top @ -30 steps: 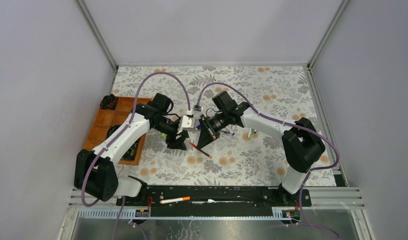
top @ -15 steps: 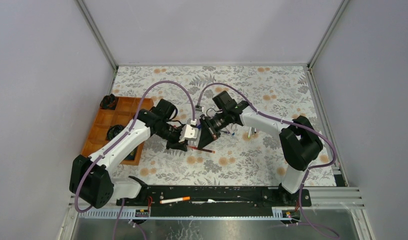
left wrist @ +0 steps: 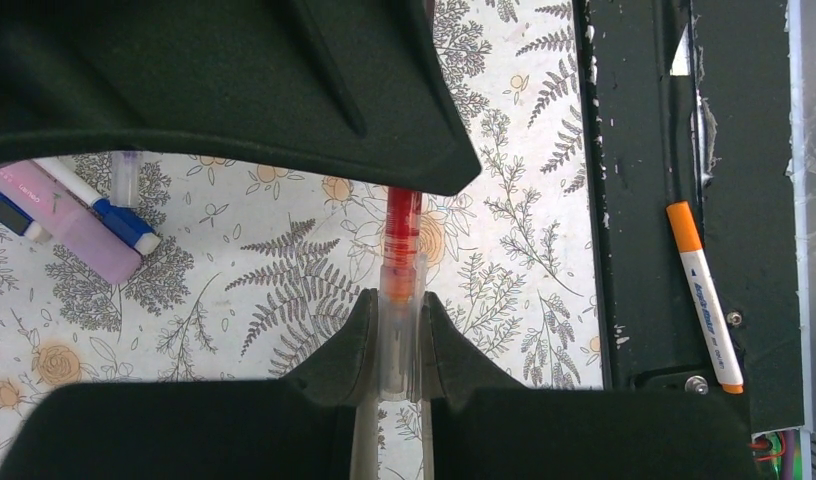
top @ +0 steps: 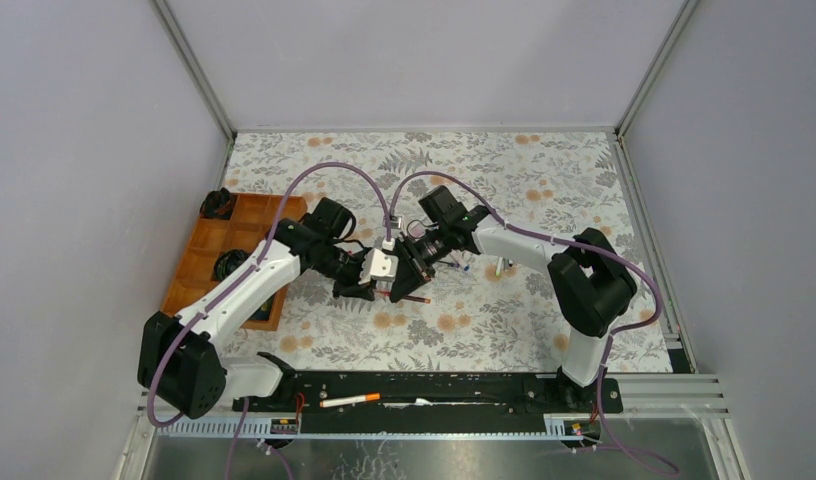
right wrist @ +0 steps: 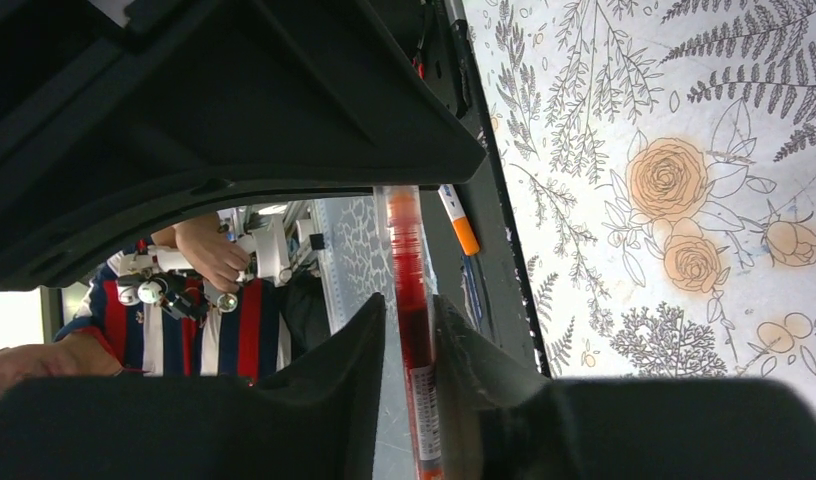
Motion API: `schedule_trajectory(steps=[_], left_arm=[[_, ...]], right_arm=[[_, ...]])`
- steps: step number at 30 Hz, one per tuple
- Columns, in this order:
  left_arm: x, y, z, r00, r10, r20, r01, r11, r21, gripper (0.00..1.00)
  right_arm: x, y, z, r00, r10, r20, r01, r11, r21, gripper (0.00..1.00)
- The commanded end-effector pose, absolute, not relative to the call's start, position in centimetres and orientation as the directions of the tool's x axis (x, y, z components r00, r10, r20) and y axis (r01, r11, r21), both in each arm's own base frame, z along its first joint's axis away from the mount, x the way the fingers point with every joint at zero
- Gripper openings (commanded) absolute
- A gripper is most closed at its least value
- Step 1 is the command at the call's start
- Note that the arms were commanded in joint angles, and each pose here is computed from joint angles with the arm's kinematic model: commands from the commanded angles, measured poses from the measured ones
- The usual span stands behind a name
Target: Open the pen caps
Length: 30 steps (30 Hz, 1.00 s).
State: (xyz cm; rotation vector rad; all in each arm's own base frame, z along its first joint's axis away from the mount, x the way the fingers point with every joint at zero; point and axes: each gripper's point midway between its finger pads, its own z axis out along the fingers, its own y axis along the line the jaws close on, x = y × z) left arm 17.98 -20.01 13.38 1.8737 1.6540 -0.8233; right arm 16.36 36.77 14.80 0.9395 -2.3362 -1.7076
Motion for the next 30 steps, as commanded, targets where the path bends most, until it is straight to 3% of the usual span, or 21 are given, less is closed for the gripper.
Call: schedule_trajectory(steps=[1, 4, 5, 12, 17, 24, 30], left_arm=[[19.1, -20.4, 14.6, 0.136, 0.676, -0.724, 0.989, -0.138, 0.057, 0.00], [19.2, -20.2, 14.7, 0.142, 0.683, -0.716, 0.988, -0.141, 0.062, 0.00], [19.3, -20.1, 14.6, 0.146, 0.692, -0.707, 0.988, -0.140, 0.066, 0.00], [21.2, -16.3, 13.3, 0.197, 0.801, -0.565, 0.980, -0.144, 0.138, 0.00], [24.4, -12.2, 13.8, 0.136, 0.843, -0.520, 0.985, -0.058, 0.164, 0.00], [25.2, -11.4, 13.3, 0.076, 0.813, -0.578, 0.991, 0.001, 0.131, 0.00], [22.1, -16.5, 14.0, 0.078, 0.727, -0.683, 0.997, -0.050, 0.061, 0.00]], right_arm=[[15.2, 36.7, 15.3, -0.791, -0.560, -0.246, -0.386, 0.145, 0.911, 0.25], [15.1, 36.4, 15.1, -0.791, -0.561, -0.244, -0.394, 0.161, 0.905, 0.03], [15.1, 36.3, 15.0, -0.792, -0.559, -0.245, -0.399, 0.171, 0.901, 0.00], [15.3, 34.1, 13.1, -0.823, -0.521, -0.227, -0.424, 0.296, 0.856, 0.00], [15.7, 32.4, 12.5, -0.840, -0.490, -0.235, -0.438, 0.355, 0.826, 0.00], [16.7, 30.9, 12.9, -0.862, -0.433, -0.264, -0.447, 0.401, 0.800, 0.00], [17.9, 32.0, 14.2, -0.862, -0.407, -0.303, -0.460, 0.377, 0.804, 0.00]])
